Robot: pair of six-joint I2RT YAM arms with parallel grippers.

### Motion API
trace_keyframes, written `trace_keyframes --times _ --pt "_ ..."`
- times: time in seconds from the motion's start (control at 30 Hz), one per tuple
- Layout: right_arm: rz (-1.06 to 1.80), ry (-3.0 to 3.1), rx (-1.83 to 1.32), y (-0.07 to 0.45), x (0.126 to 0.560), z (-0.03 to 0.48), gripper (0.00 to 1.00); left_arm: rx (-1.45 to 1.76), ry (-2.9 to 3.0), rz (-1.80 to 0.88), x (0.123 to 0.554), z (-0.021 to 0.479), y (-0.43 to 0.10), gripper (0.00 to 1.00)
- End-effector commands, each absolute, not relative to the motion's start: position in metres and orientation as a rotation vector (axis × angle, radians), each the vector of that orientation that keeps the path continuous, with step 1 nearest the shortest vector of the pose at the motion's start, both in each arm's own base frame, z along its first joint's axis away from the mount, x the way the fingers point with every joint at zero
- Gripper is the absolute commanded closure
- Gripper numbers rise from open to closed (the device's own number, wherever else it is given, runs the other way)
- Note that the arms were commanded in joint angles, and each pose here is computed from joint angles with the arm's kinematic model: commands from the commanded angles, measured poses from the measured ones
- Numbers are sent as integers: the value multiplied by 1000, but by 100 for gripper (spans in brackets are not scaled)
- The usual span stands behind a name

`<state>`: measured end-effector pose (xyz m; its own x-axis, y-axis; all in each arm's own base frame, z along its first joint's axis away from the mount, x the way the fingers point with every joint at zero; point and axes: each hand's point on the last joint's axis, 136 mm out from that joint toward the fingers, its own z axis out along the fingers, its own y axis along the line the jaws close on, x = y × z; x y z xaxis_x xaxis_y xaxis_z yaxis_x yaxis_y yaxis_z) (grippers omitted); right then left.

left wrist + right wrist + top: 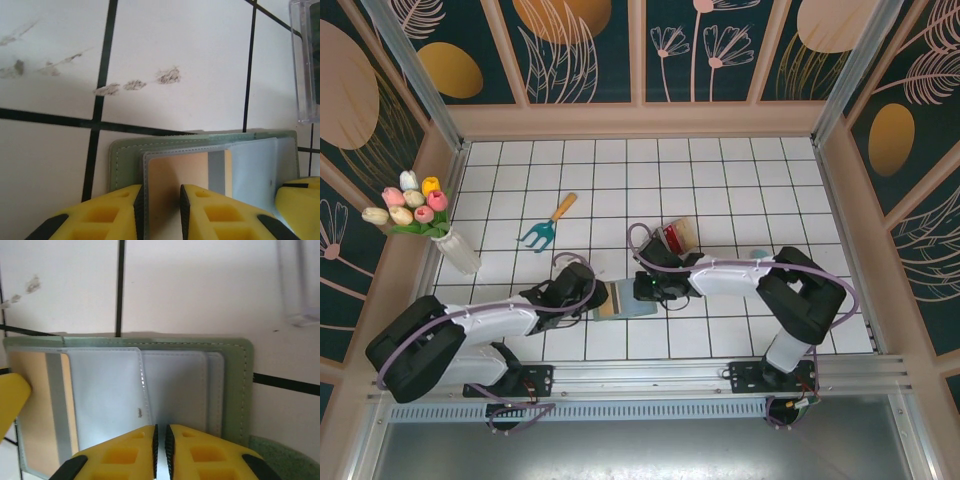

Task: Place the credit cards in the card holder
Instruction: Touch the card slot at the card holder.

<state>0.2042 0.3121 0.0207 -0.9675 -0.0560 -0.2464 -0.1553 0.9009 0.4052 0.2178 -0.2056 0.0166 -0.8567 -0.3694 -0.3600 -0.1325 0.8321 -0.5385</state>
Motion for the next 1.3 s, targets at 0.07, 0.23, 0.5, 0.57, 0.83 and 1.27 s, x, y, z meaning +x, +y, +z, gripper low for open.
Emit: trace_keyframes --times 0.07,0.23,0.5,0.57,0.83,1.27 --pt "237 2868 -90 258 208 7 86 -382 2690 -510 195 -21 -179 73" --pt "478 2751 -211 303 219 53 86 -360 2691 -517 197 -19 -182 74" --pt "796 2758 -314 356 204 56 90 -327 2707 -511 198 -19 -186 75" --pt "732 2803 -298 351 204 39 91 -323 2713 -508 198 -21 -187 75" --pt "342 2912 -265 301 200 0 91 -354 2726 -415 194 -31 -172 79" --pt "129 2883 -212 260 206 12 89 -357 2743 -376 190 -41 -166 80"
